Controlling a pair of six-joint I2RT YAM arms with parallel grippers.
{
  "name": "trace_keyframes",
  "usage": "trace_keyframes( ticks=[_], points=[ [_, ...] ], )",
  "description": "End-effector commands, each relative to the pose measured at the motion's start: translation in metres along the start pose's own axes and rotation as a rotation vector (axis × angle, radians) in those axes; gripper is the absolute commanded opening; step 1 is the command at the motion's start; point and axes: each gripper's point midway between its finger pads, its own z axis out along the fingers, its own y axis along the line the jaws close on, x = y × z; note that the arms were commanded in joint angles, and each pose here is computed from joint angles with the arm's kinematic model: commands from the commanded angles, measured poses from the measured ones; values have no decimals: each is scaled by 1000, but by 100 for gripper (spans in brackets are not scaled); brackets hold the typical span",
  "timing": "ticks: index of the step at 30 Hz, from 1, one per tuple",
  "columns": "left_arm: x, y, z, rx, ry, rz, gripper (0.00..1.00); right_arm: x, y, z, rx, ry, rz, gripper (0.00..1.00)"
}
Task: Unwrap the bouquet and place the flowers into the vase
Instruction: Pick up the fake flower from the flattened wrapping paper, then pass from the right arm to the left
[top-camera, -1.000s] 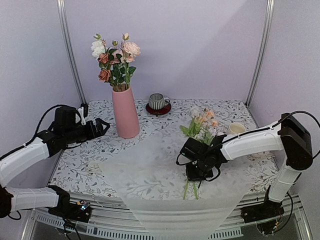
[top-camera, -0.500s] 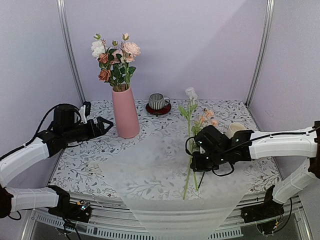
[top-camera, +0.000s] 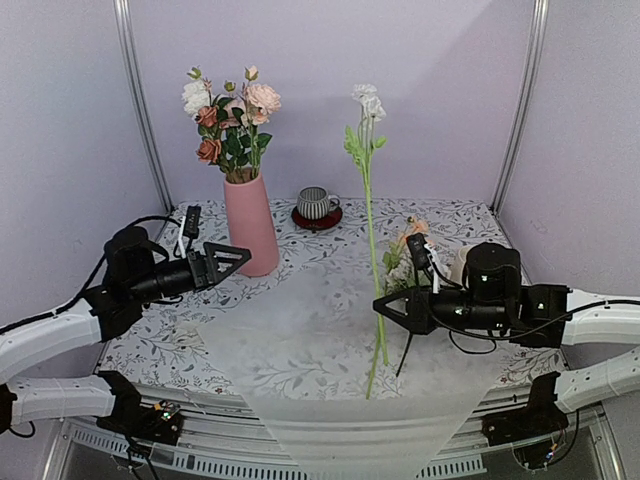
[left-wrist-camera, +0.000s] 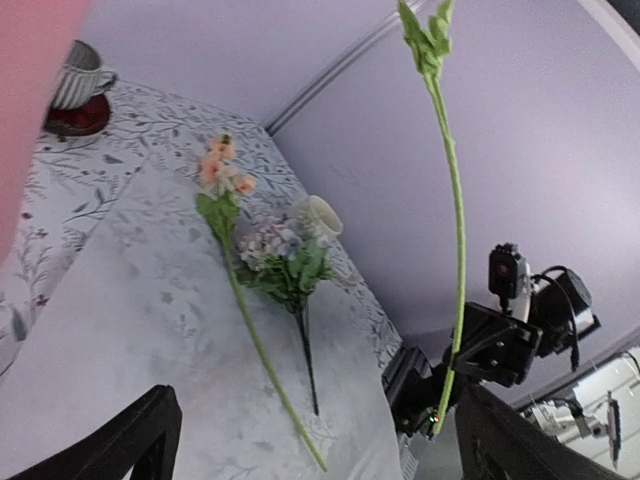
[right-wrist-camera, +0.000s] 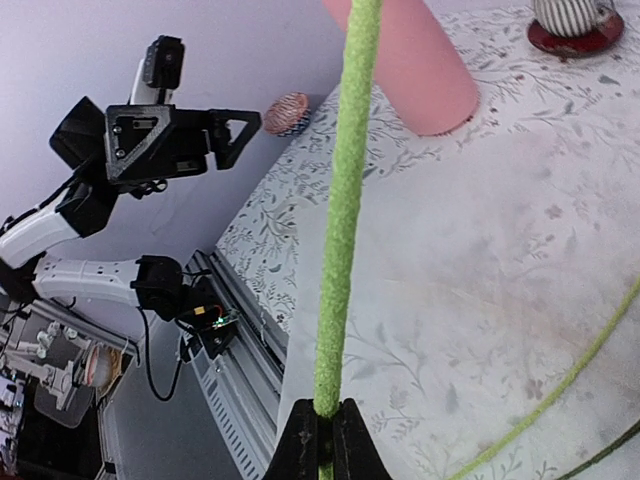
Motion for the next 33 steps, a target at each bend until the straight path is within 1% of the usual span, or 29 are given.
trace_keyframes(
  ticks=[1,4,8,12,14,18,21,27,30,33],
  points=[
    [-11,-61,4,197,-66,95,98,-14,51,-8,-181,-74,-143,3],
    [-11,-83,9,261,-63,139,98,-16,74,-4,-230,-88,-240,3],
    [-13,-100,13,286,-62,172,98,-14,92,11,-246,-71,-328,3],
    [-18,-107,12,289,-86,179,95,-6,105,32,-258,-39,-381,3],
    [-22,-113,9,309,-104,185,93,-2,111,41,-261,-27,-407,2],
    [-26,-127,-1,369,-137,217,93,7,121,55,-277,2,-437,2],
    [-31,-131,-7,376,-169,230,90,18,127,64,-294,36,-451,2],
    [-42,-134,-20,358,-237,243,78,33,128,78,-291,82,-460,2],
    [-44,-135,-24,361,-250,246,69,39,128,83,-294,99,-460,2],
    [-44,-136,-25,359,-254,247,58,43,129,85,-295,109,-463,3]
  ],
)
